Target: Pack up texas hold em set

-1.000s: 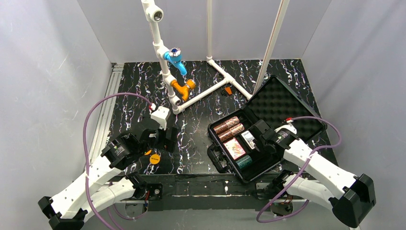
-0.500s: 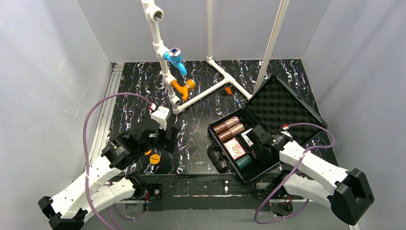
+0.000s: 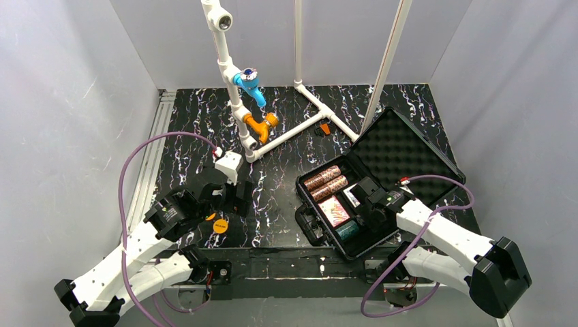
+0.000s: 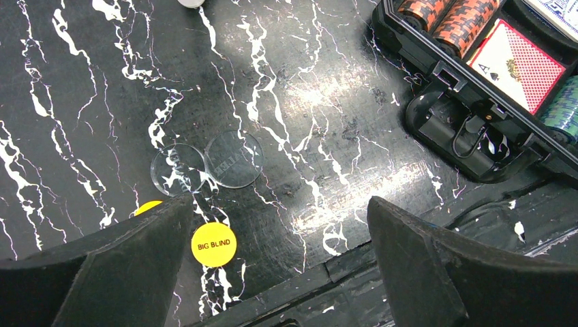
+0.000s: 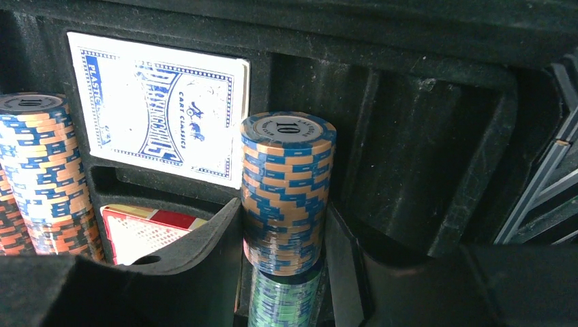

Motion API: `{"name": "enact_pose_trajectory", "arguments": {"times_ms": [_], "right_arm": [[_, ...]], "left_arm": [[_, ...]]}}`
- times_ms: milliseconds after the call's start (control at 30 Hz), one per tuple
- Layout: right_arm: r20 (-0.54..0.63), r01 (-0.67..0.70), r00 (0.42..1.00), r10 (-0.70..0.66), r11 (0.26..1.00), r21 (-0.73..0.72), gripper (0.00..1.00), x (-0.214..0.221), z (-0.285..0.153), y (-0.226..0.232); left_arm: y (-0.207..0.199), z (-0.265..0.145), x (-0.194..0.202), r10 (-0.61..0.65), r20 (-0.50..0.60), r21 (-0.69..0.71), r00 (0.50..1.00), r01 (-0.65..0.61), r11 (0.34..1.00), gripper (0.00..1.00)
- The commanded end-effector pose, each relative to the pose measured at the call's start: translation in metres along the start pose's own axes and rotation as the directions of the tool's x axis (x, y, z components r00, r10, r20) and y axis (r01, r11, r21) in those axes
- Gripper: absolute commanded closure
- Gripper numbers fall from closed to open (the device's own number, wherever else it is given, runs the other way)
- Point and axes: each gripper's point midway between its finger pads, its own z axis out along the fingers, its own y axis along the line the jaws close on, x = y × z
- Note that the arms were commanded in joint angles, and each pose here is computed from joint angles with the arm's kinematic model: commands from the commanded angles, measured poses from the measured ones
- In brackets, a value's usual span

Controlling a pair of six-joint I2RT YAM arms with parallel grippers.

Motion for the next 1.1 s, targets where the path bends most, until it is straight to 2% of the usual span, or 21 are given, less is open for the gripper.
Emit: {"name": "enact_pose_trajectory", "arguments": {"times_ms": [0, 1067], "right_arm": [[-0.019, -0.041, 0.999, 0.04, 0.998, -0.056, 0.99, 0.002, -0.004, 0.015], [-0.121, -0.022, 0.993, 0.003, 0.987, -0.159, 0.99, 0.018, -0.014, 0.024]], "left_arm": [[0.0, -0.004, -0.001, 0.013, -0.003, 0.002, 1.0, -0.013, 1.0, 0.01], [0.0, -0.006, -0.001, 0.009, 0.006, 0.007, 1.0, -0.009, 1.0, 0.01]]}}
